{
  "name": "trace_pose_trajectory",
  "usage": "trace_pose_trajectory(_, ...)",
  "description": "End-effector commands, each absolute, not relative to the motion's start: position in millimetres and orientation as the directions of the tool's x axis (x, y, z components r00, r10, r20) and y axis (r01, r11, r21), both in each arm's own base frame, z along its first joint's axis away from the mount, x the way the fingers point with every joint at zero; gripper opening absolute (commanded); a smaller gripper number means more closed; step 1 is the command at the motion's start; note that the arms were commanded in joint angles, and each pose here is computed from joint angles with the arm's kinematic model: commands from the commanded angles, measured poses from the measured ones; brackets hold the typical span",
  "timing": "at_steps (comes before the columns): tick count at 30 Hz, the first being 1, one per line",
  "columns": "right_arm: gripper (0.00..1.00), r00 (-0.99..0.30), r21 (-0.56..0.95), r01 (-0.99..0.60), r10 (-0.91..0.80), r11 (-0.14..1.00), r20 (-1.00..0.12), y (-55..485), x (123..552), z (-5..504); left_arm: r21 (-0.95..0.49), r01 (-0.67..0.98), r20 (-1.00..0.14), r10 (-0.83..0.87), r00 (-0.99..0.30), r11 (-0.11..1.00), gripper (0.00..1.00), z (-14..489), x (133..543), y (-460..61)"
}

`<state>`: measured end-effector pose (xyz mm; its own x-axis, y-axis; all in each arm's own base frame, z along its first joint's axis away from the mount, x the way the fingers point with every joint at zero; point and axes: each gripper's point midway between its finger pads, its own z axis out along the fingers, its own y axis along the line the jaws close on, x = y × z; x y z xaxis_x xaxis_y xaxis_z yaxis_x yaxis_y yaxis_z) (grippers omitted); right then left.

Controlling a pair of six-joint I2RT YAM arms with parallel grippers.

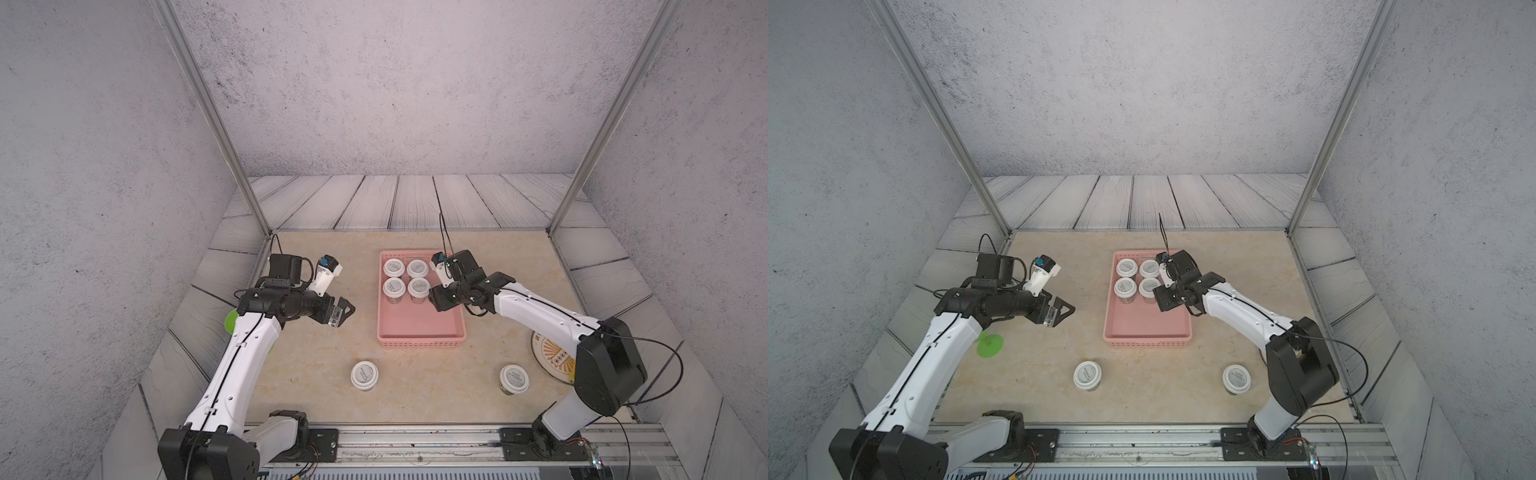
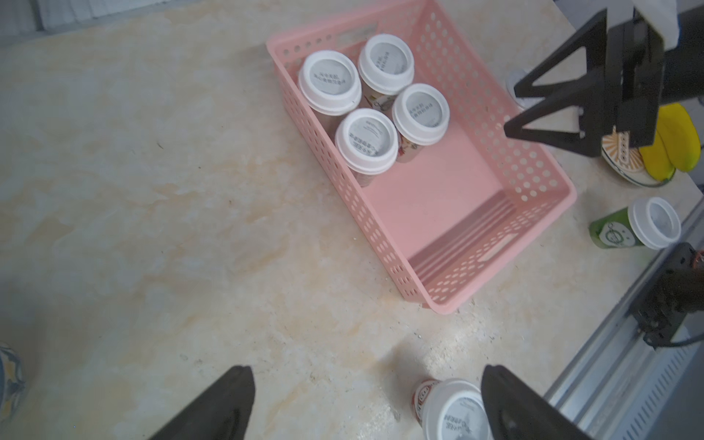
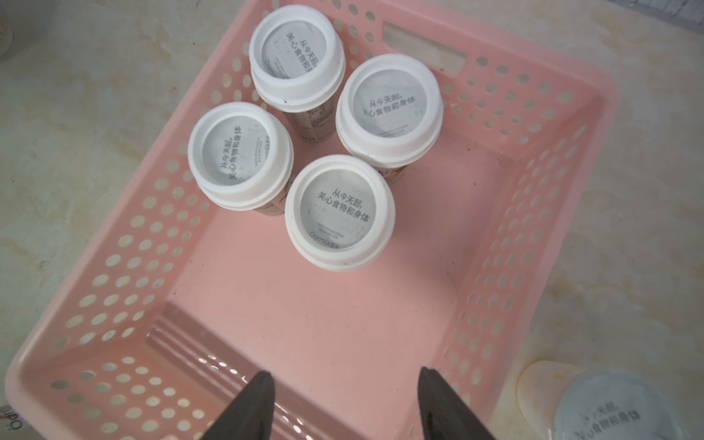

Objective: Put the yogurt in the basket
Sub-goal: Adjust the yogurt in the basket, then pick up the yogurt from the center of the board.

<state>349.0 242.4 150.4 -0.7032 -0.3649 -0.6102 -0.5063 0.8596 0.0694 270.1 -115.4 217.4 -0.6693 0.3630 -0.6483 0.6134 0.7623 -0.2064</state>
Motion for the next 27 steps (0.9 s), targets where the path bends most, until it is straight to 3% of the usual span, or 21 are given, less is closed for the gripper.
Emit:
trace_pose_trajectory(1, 0.69, -0.705, 0.024, -0.473, -0.362, 0.881, -0.609, 224, 341, 160, -0.236, 0.692, -0.588, 0.467, -0.660, 0.682, 0.98, 204, 236, -122)
trace_pose_trajectory(17, 0.94, -0.695, -0.087, -0.352, -0.322, 0.932, -0.643, 163, 320, 178, -0.247, 0.836, -0.482, 0.687, -0.544, 0.489, 0.98, 157, 182, -133)
trace_pose_trajectory(27, 0.99, -0.657, -0.171, -0.260, -0.304, 0.950, -0.690, 128, 314, 187, -0.292, 0.870, -0.444, 0.750, -0.491, 0.397, 0.98, 131, 162, -144)
